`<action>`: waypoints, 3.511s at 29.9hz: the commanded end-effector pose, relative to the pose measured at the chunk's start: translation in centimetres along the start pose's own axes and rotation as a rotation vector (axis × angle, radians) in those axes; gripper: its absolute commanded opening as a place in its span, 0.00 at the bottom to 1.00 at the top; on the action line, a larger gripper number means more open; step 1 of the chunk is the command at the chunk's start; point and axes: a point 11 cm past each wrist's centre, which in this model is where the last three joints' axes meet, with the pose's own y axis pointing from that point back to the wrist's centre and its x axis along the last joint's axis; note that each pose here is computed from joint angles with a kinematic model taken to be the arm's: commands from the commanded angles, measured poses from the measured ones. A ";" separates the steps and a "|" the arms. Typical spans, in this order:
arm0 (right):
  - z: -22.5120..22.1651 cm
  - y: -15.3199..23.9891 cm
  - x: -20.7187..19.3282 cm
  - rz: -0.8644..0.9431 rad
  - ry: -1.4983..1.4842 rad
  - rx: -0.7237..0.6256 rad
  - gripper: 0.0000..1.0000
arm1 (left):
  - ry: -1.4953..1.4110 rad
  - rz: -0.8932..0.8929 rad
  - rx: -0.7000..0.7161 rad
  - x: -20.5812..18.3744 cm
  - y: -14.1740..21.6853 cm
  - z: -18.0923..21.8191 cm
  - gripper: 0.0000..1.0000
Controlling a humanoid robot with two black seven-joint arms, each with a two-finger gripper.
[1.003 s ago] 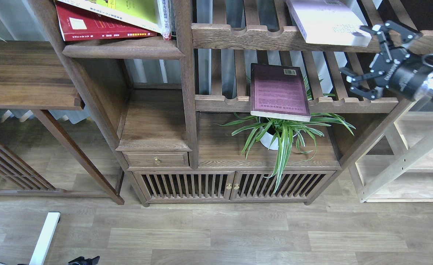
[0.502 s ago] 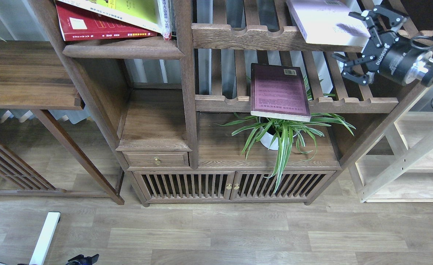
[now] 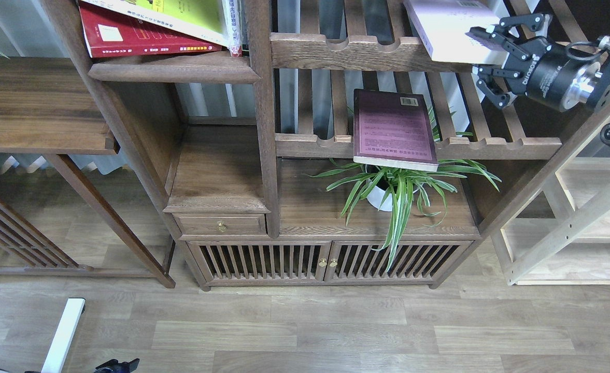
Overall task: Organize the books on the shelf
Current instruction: 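Reach the right gripper up to the white book on the top shelf, then grasp the white book with the right gripper and pull it off the shelf, then lower the white book with the right gripper while raising the left gripper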
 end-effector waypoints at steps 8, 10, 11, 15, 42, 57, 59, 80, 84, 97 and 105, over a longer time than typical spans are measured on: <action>0.8 1.6 1.2 -0.004 -0.086 -0.007 0.01 | -0.003 0.006 0.001 0.2 -0.1 0.0 0.87; 0.9 2.0 1.6 0.002 -0.108 -0.004 0.00 | -0.001 0.006 0.001 0.2 -0.1 0.0 0.87; 1.1 2.3 1.7 0.003 -0.110 -0.010 0.00 | -0.001 0.007 0.002 0.2 -0.1 0.0 0.87; 1.7 3.4 2.3 0.021 -0.126 -0.031 0.00 | -0.002 0.004 0.001 0.0 -0.2 0.0 0.87; 5.7 13.6 5.3 0.059 -0.354 -0.186 0.00 | -0.004 0.007 -0.004 0.1 -0.4 0.3 0.87; 8.4 23.6 7.3 0.101 -0.416 -0.368 0.00 | -0.014 0.015 -0.022 0.2 -1.1 1.7 0.88; 8.7 24.7 7.4 0.110 -0.420 -0.390 0.00 | -0.014 0.016 -0.024 0.2 -1.1 1.8 0.88; 8.9 30.6 0.5 -0.251 -0.589 -0.527 0.00 | -0.032 0.016 -0.093 0.6 -1.4 5.6 0.95; 8.8 30.8 -1.9 -0.348 -0.607 -0.544 0.00 | -0.046 0.021 -0.142 0.9 -1.5 8.3 0.96; 6.9 24.8 -10.2 -0.650 -0.640 -0.422 0.00 | -0.114 0.026 -0.323 0.6 -0.7 19.1 0.96; 3.7 18.4 -15.1 -0.764 -0.658 -0.259 0.00 | -0.147 0.006 -0.416 -1.1 0.2 24.3 0.96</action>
